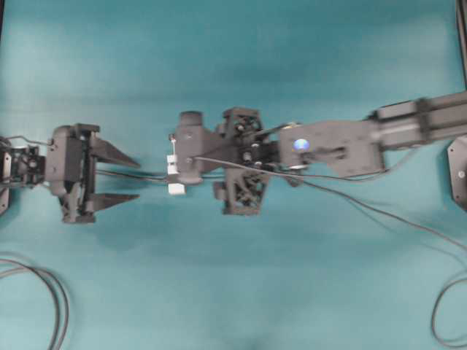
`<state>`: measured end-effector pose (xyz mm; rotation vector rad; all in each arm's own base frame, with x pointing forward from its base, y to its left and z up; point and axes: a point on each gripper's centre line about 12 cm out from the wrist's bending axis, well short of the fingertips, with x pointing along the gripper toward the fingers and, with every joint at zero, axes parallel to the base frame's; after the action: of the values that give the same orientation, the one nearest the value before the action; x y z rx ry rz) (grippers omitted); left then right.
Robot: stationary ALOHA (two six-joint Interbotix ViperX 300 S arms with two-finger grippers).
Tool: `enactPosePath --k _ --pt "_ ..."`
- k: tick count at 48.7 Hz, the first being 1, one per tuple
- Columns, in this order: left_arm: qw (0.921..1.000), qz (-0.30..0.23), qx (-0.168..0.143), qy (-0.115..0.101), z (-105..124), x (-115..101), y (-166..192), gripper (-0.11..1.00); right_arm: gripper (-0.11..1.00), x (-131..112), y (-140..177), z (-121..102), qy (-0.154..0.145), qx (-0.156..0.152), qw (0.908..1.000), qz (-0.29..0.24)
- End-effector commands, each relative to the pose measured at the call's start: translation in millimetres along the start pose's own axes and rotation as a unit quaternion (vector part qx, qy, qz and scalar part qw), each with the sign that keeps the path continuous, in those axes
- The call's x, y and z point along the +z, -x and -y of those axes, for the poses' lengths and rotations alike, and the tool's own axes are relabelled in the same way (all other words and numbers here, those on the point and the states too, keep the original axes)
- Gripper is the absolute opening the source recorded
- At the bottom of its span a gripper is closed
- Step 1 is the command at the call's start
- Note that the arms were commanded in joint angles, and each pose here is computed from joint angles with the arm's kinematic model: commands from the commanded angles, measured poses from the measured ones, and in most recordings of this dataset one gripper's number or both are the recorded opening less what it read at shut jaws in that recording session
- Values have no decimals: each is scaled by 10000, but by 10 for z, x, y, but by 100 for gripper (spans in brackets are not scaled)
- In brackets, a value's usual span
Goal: Insert the USB cable into the female connector supported by the left arm.
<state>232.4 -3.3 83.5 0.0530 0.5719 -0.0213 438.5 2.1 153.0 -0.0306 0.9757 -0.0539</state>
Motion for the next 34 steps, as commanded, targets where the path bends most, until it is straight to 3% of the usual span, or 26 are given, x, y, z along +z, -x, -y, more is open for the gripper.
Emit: enactPosePath --k 1,10,18,26,34 --pt "10000 54 -14 51 5 74 97 73 68 22 353 -15 9 41 9994 354" --pt "9999 147 -17 64 -4 228 268 73 68 -262 726 8 -147 138 9966 803" --pt "9992 399 -1 69 -15 295 474 73 68 -507 933 28 -544 300 9892 1326" --pt "9948 1010 38 82 -27 368 725 73 68 -723 1054 12 -821 580 9731 2073" --pt "9873 1586 92 95 -42 385 981 73 67 -927 1165 72 -876 705 9533 2805"
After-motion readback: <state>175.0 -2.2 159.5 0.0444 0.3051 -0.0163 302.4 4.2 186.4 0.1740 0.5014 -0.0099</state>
